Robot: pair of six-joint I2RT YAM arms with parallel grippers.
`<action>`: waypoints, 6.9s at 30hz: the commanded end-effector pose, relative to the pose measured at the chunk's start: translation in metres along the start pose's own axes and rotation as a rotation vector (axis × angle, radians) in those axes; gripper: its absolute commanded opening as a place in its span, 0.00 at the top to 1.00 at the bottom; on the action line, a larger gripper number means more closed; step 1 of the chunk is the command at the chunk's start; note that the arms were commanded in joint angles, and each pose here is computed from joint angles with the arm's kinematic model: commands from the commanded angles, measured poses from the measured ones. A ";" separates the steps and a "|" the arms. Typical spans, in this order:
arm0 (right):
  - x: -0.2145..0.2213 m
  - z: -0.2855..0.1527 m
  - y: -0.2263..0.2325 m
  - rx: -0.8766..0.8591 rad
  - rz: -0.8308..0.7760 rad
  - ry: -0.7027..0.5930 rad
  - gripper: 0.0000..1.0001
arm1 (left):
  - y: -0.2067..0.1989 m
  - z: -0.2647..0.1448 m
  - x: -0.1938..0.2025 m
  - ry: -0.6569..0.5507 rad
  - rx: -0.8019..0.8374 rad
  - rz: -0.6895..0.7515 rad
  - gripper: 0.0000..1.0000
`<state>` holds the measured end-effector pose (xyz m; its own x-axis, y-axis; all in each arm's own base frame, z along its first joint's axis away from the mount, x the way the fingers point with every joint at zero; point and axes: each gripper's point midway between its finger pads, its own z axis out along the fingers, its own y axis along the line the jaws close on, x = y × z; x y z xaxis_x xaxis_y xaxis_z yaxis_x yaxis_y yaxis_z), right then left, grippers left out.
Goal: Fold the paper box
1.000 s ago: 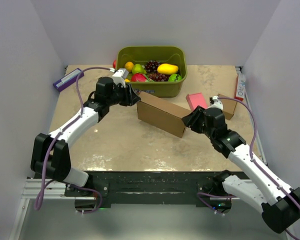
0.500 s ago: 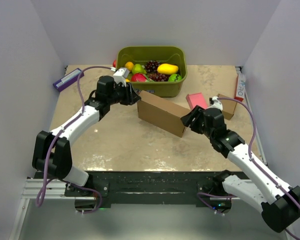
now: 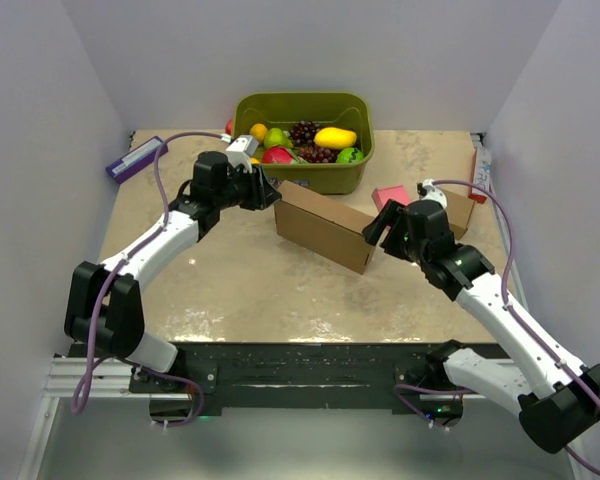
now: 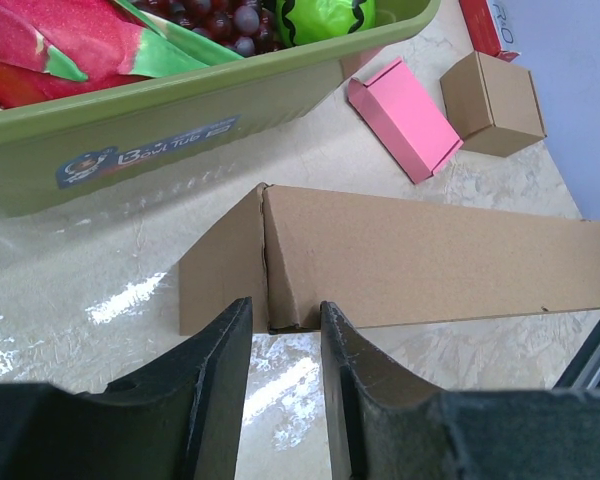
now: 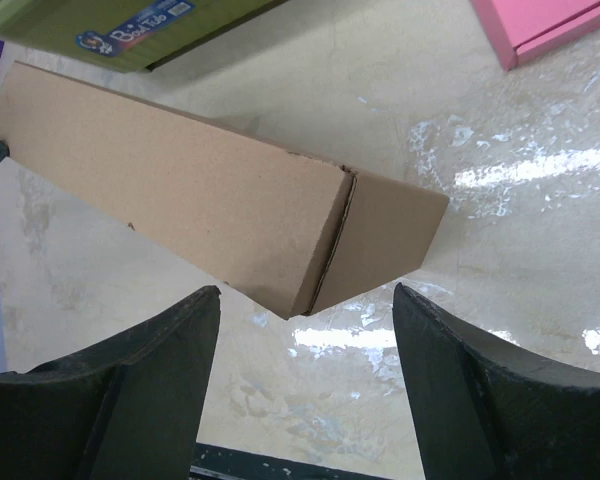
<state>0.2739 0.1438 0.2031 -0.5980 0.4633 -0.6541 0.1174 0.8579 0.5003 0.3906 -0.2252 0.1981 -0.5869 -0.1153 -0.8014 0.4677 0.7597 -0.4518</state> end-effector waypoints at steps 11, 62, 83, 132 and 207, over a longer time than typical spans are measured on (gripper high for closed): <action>-0.025 -0.008 -0.013 0.101 -0.032 -0.082 0.30 | 0.020 -0.001 0.021 0.070 -0.068 -0.013 0.64; 0.054 0.031 -0.099 0.358 -0.149 0.136 0.63 | 0.018 -0.003 0.020 0.067 -0.064 -0.010 0.68; 0.063 0.040 -0.091 0.327 -0.168 0.201 0.77 | 0.013 -0.021 -0.051 -0.104 0.009 -0.002 0.33; 0.063 0.044 -0.086 0.296 -0.174 0.202 0.80 | 0.073 0.024 0.060 0.163 -0.050 -0.223 0.72; 0.052 0.030 -0.079 0.277 -0.185 0.184 0.79 | 0.027 -0.015 -0.028 -0.113 0.163 -0.062 0.41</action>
<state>0.3111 0.1382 0.1888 -0.5393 0.4282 -0.7251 0.1176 0.8909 0.4386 0.4110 -0.1918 0.1942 -0.6000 -0.2491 -0.7602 0.4807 0.6474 -0.5915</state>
